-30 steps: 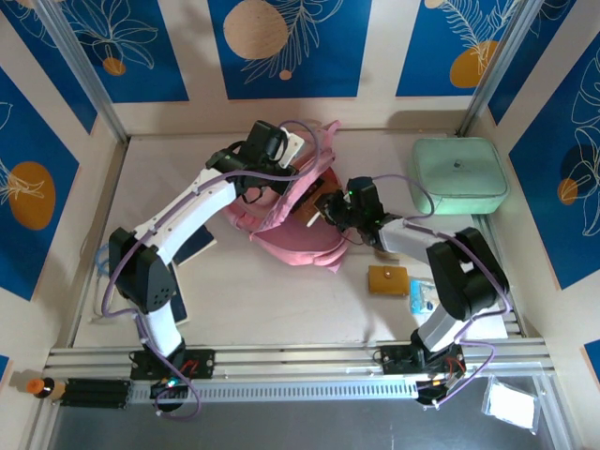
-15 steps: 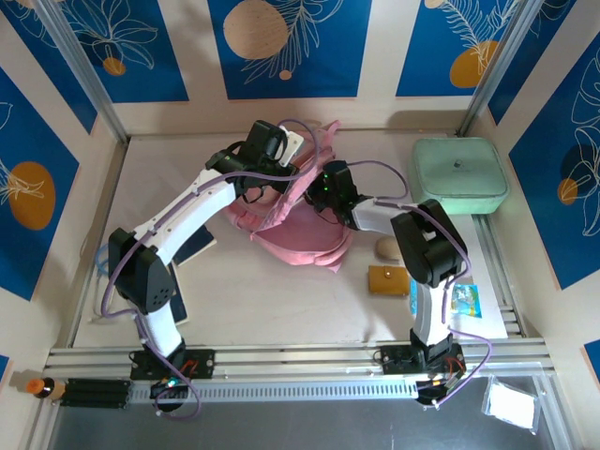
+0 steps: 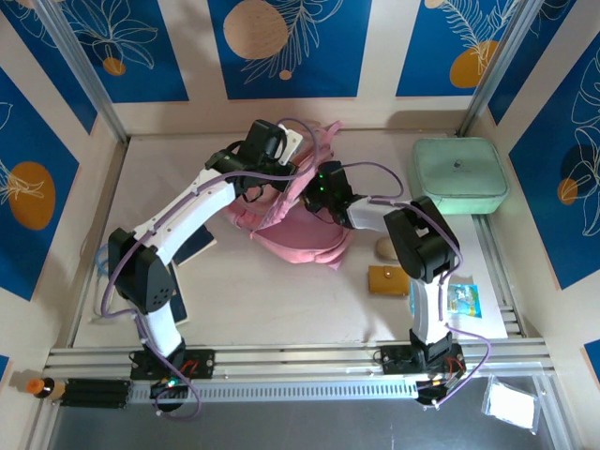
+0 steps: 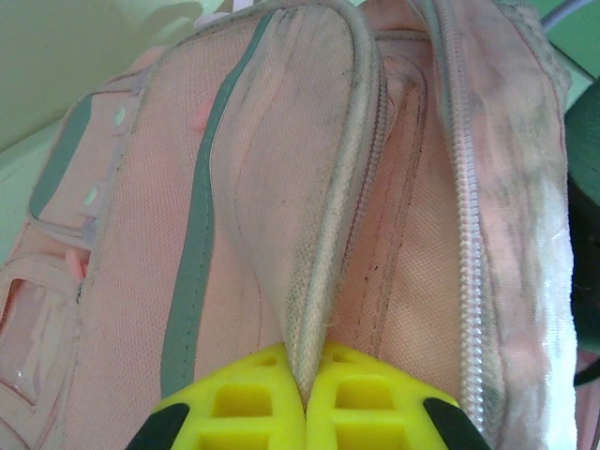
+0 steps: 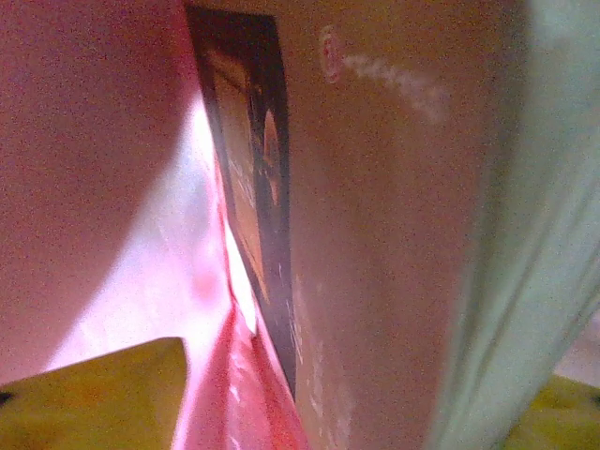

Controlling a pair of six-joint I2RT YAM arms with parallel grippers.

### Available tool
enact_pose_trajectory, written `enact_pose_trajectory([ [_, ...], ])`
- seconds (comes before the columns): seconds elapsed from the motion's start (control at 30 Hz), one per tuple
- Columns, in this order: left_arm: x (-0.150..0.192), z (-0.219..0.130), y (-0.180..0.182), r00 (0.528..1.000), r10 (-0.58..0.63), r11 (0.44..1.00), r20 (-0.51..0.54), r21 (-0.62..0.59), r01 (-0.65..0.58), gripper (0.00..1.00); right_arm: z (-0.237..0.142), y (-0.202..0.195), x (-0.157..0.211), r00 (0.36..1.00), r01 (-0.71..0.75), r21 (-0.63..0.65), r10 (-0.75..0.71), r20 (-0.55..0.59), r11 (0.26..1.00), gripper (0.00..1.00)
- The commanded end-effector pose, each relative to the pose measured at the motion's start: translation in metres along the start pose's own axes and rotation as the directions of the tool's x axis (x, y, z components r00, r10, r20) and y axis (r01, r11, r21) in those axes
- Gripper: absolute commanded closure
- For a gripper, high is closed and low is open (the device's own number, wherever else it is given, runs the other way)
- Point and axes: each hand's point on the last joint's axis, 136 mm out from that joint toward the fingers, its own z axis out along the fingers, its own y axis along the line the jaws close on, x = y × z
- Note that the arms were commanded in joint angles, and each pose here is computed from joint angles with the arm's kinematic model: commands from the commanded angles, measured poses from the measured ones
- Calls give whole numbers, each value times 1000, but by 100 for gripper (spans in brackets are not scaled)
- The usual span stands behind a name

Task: Pack the student bag
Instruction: Place the book in the student bag, then close the student bag at the top-center of the table.

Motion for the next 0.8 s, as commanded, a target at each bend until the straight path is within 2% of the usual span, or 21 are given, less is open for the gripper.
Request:
enact_pose_trajectory([
  [0.0,-54,-38,1,976,-27,999,215,22,23,100,-37,25,-4,1000,27,-17,-27,-1,1000,24],
  [0.13,-48,-31,2,978,-43,999,202,30,38,100,-72,2,-7,1000,11,54,-10,-8,998,17],
  [0.27,-42,-20,1,982,-53,998,183,43,46,100,-107,-31,-9,1000,1,116,0,-11,993,17],
  [0.4,-28,-7,-5,988,-49,997,143,72,39,100,-147,-68,-17,997,41,227,-55,56,973,17],
  [0.43,-21,-3,-9,991,-45,995,126,94,33,96,-159,-74,-22,994,53,255,-77,84,965,17],
  [0.53,-4,9,-16,994,-71,989,84,132,59,66,-190,-81,-38,971,108,328,-169,166,939,14],
  [0.67,18,18,-19,989,-139,978,46,160,130,37,-220,-67,-61,937,178,377,-274,218,909,5],
  [0.77,38,23,-5,973,-231,967,11,115,228,21,-221,-46,-67,918,261,356,-344,196,897,5],
])
